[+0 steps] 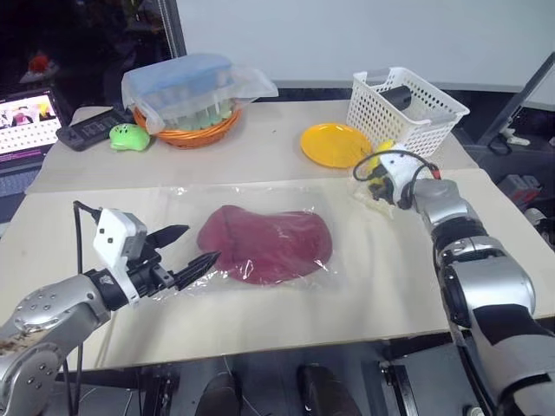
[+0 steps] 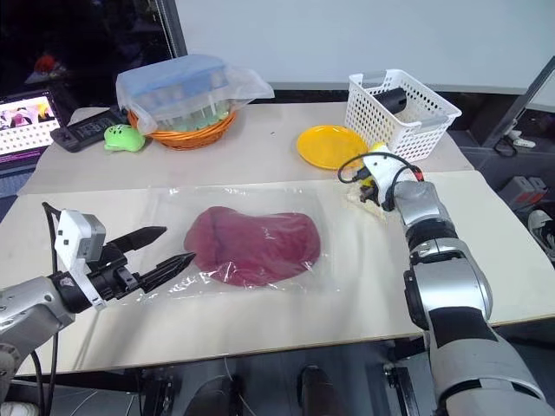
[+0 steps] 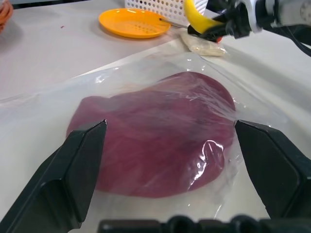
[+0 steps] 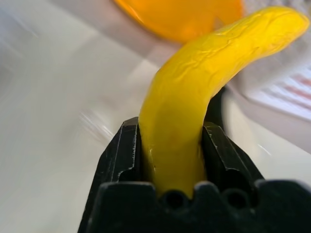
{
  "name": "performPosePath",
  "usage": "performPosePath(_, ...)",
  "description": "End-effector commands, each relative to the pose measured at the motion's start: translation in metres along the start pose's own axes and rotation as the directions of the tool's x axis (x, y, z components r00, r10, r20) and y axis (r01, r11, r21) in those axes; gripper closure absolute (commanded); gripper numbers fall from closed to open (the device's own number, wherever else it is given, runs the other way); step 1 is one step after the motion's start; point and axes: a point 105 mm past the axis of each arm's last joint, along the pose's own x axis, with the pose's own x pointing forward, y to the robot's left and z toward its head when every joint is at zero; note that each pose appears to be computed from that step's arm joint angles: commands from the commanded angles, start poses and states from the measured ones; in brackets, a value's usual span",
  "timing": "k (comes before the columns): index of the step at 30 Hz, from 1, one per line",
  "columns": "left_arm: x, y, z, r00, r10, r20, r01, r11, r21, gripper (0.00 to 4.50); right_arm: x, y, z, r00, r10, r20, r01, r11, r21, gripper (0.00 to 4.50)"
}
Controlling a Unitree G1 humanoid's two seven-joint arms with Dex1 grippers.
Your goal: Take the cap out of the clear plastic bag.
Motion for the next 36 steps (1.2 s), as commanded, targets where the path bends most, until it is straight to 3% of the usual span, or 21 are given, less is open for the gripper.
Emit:
performPosePath(1,0.000,-0.001,0.010,0.999,0.003,0.041,-0.005,0.999,0.039,0.00,-0.008,-0.025,0.012,0.996,-0.076,0.048,0.079,0.994,-0.068,1.40)
performPosePath(5,0.001,0.000,0.010,0.999,-0.003,0.038,0.002,0.999,0.042,0.00,-0.013,-0.032,0.017,0.996,-0.057,0.066,0.062,0.995,-0.076,0.05)
performPosePath(12,0.008,0.002,0.015,0.998,-0.044,0.036,0.042,0.998,0.056,0.00,-0.029,-0.049,0.037,0.990,0.004,0.142,-0.004,1.000,-0.002,0.05)
performPosePath(15,0.013,-0.001,0.018,0.996,-0.083,0.029,0.081,0.995,0.063,0.00,-0.040,-0.046,0.050,0.973,0.104,0.207,-0.115,0.993,0.040,0.05)
performPosePath(20,0.016,-0.002,0.021,0.993,-0.114,0.023,0.112,0.991,0.075,0.00,-0.060,-0.017,0.048,0.924,0.313,0.218,-0.319,0.948,-0.009,0.05)
performPosePath(25,0.026,-0.007,0.024,0.985,-0.169,0.013,0.168,0.982,0.089,0.00,-0.087,0.028,0.029,0.822,0.547,0.158,-0.549,0.835,-0.034,0.05)
performPosePath(30,0.036,-0.010,0.027,0.978,-0.207,0.008,0.205,0.973,0.106,0.00,-0.098,0.061,0.009,0.748,0.655,0.107,-0.657,0.754,-0.017,0.05)
performPosePath(36,0.038,-0.010,0.024,0.975,-0.224,-0.002,0.223,0.971,0.086,0.00,-0.116,0.065,0.007,0.706,0.694,0.139,-0.702,0.712,0.009,0.05)
